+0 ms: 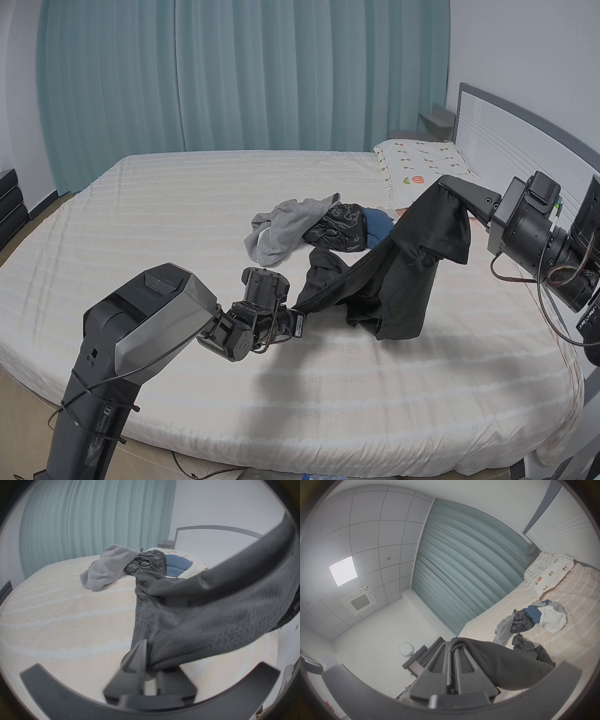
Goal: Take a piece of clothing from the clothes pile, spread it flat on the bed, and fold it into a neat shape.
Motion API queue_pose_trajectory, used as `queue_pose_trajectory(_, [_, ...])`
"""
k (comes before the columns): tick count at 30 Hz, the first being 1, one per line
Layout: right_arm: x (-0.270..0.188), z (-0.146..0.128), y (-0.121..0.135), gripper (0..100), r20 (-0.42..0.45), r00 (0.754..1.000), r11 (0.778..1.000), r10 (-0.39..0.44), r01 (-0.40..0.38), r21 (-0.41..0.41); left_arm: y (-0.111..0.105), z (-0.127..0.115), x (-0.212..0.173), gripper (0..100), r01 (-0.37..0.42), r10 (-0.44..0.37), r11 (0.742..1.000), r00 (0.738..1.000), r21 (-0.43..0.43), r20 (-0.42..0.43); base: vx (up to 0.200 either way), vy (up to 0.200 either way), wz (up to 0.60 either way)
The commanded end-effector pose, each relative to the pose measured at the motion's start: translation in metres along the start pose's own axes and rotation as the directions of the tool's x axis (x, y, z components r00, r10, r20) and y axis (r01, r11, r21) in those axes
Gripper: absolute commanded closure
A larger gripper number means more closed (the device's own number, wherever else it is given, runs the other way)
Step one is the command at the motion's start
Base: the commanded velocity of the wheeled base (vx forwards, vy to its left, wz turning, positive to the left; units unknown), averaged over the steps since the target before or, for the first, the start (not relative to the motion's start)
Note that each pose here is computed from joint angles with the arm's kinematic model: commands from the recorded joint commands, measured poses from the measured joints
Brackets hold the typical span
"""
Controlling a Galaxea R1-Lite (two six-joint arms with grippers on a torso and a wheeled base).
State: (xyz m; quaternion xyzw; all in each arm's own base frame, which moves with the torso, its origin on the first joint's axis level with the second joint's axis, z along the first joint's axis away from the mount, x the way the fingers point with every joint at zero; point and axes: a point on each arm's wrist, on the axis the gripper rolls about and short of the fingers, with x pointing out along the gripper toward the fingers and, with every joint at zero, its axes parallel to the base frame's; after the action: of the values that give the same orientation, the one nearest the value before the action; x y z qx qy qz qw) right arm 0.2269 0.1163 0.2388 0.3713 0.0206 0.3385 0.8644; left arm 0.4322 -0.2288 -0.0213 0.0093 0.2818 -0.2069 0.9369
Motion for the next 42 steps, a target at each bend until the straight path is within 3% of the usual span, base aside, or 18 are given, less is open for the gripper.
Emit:
queue_pose_trajectory(1, [-0.001,-0.002,-0.013,100,-0.005,0.999,0.999,-0.051,0.051,0.002,-0.001,0.010,-0.012,100,-0.004,0.005,0.999,1.000,-0.038,0.017,0.000,0.000,0.00])
queue_pose_trajectory(7, [-0.006,-0.027,-0.040,100,-0.094,0.984,0.988,-0.149,0.151,0.018,-0.001,0.027,-0.077,100,-0.006,0.007,0.985,1.000,-0.173,0.008,0.000,0.000,0.00])
queue_pose_trajectory(12, [-0.005,-0.052,-0.066,100,-0.182,0.955,0.969,-0.234,0.245,0.037,-0.009,0.058,-0.162,100,0.029,-0.006,0.960,0.996,-0.277,0.085,0.000,0.000,0.00])
queue_pose_trajectory(13, [-0.005,-0.053,-0.067,100,-0.185,0.954,0.968,-0.236,0.247,0.037,-0.009,0.059,-0.165,100,0.032,-0.008,0.960,0.996,-0.278,0.087,0.000,0.000,0.00])
queue_pose_trajectory(14, [0.001,-0.056,-0.073,100,-0.184,0.952,0.966,-0.246,0.256,0.034,-0.009,0.067,-0.195,100,0.046,-0.014,0.952,0.994,-0.304,0.109,0.000,0.000,0.00])
queue_pose_trajectory(16, [0.007,-0.054,-0.074,100,-0.140,0.962,0.971,-0.234,0.239,0.022,-0.009,0.075,-0.218,100,0.059,-0.015,0.937,0.991,-0.344,0.130,0.000,0.000,0.00])
queue_pose_trajectory(18, [0.017,-0.039,-0.063,100,-0.016,0.986,0.986,-0.168,0.168,-0.007,-0.007,0.092,-0.245,100,0.092,-0.007,0.892,0.982,-0.443,0.191,0.000,0.000,0.00])
queue_pose_trajectory(21, [0.021,-0.016,-0.041,100,0.103,0.991,0.993,-0.087,0.095,-0.073,0.003,0.111,-0.275,100,0.134,0.022,0.833,0.962,-0.537,0.273,0.000,0.000,0.00])
queue_pose_trajectory(24, [0.011,-0.006,-0.032,100,0.152,0.986,0.992,-0.073,0.088,-0.092,0.007,0.115,-0.297,100,0.149,0.036,0.830,0.947,-0.537,0.318,0.000,0.000,0.00])
queue_pose_trajectory(26, [0.000,-0.010,-0.036,100,0.148,0.983,0.988,-0.112,0.126,-0.091,0.007,0.112,-0.311,100,0.156,0.037,0.827,0.944,-0.541,0.328,0.000,0.000,0.00])
queue_pose_trajectory(32, [-0.030,-0.042,-0.051,100,0.029,0.974,0.972,-0.224,0.225,-0.071,0.007,0.076,-0.318,100,0.118,0.023,0.832,0.969,-0.542,0.246,0.000,0.000,0.00])
queue_pose_trajectory(42, [-0.027,-0.077,-0.079,100,-0.101,0.935,0.941,-0.339,0.334,-0.060,0.000,0.030,-0.311,100,0.057,0.003,0.794,0.995,-0.605,0.097,0.000,0.000,0.00])
